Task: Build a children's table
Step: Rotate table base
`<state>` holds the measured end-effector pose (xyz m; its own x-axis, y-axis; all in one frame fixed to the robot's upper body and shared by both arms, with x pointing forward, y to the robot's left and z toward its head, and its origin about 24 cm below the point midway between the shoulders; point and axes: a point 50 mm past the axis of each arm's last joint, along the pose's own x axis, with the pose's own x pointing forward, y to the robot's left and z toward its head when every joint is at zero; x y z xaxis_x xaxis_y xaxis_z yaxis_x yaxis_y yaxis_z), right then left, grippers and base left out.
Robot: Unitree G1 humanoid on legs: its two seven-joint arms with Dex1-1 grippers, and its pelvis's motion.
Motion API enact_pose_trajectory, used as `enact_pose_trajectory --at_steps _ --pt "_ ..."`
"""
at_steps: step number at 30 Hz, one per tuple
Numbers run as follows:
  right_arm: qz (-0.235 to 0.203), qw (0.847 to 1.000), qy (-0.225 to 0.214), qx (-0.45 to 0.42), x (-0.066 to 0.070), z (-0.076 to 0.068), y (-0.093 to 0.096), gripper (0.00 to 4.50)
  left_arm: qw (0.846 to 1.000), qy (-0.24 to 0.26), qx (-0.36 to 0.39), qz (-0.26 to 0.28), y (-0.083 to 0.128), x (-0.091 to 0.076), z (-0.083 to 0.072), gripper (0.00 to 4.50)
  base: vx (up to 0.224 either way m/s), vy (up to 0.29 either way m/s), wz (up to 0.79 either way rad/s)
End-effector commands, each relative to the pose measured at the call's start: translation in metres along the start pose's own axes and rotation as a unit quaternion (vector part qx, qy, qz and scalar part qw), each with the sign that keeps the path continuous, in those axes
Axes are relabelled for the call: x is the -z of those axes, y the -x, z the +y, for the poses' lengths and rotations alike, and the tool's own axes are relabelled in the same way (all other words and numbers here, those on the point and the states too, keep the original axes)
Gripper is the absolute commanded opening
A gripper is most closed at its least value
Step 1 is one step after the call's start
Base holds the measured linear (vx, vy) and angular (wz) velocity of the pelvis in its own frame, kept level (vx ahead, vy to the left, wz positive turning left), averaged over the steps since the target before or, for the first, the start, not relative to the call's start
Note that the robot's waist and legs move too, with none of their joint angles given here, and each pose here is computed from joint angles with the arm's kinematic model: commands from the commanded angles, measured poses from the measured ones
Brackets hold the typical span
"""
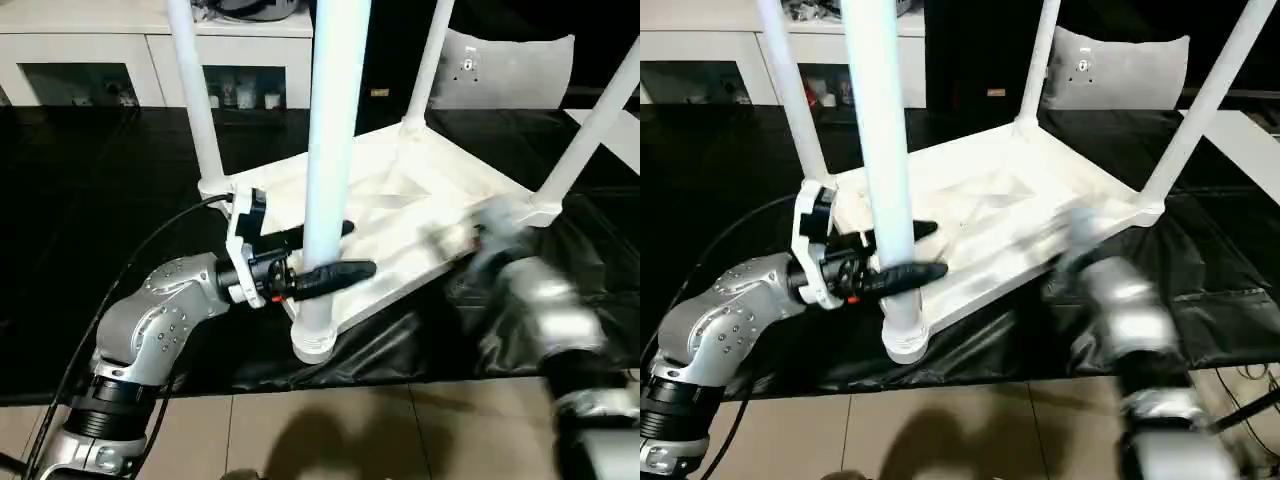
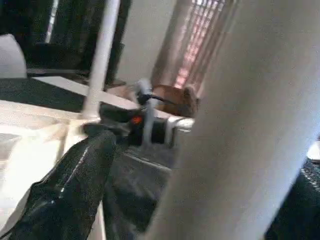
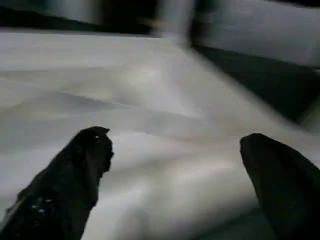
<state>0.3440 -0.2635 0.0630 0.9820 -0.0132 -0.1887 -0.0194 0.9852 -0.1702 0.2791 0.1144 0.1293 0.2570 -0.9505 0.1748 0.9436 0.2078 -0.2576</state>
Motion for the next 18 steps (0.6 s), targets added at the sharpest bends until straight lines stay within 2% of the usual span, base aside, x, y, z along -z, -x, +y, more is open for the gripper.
enact_pose_trajectory --at_steps 1,3,6,7,9,11,12,13,16,18 --pt "0.021 0.999 0.003 0.037 0.011 -0.008 0.002 4.5 1.0 -0.013 -0.001 -0.002 -0.002 -0.006 0.0 4.46 0.0 0.0 0.0" --pt "0.039 0.996 -0.001 0.079 0.02 -0.018 0.006 4.5 1.0 -0.017 -0.003 -0.002 -0.001 -0.005 0.0 4.46 0.0 0.0 0.0" --pt "0.061 0.994 0.007 0.093 0.029 -0.02 0.008 4.5 1.0 -0.023 -0.005 -0.002 -0.001 -0.004 0.0 4.46 0.0 0.0 0.0" --pt "0.076 0.994 0.012 0.076 0.036 -0.014 0.007 4.5 1.0 -0.023 -0.002 -0.001 -0.001 -0.004 -0.002 4.46 0.0 0.0 0.0" --pt "0.081 0.995 0.005 0.049 0.039 -0.004 0.005 4.5 1.0 -0.019 0.005 -0.001 -0.001 -0.004 -0.004 4.46 0.0 0.0 0.0" --pt "0.07 0.997 -0.012 0.013 0.036 0.014 0.0 4.5 1.0 -0.017 0.014 0.003 -0.002 -0.004 -0.006 4.46 0.0 0.0 0.0" --pt "0.07 0.997 -0.012 0.011 0.036 0.014 -0.001 4.5 1.0 -0.017 0.015 0.004 -0.002 -0.004 -0.006 4.46 0.0 0.0 0.0" --pt "0.062 0.998 -0.009 -0.024 0.033 0.03 -0.005 4.5 1.0 -0.017 0.021 0.007 -0.003 -0.004 -0.009 4.46 0.0 0.0 0.0" --pt "0.057 0.997 -0.003 -0.052 0.03 0.044 -0.009 4.5 0.999 -0.017 0.031 0.009 -0.005 -0.004 -0.012 4.46 0.0 0.0 0.0" --pt "0.05 0.995 0.0 -0.083 0.026 0.057 -0.012 4.5 0.999 -0.017 0.049 0.008 -0.009 -0.006 -0.018 4.46 0.0 0.0 0.0"
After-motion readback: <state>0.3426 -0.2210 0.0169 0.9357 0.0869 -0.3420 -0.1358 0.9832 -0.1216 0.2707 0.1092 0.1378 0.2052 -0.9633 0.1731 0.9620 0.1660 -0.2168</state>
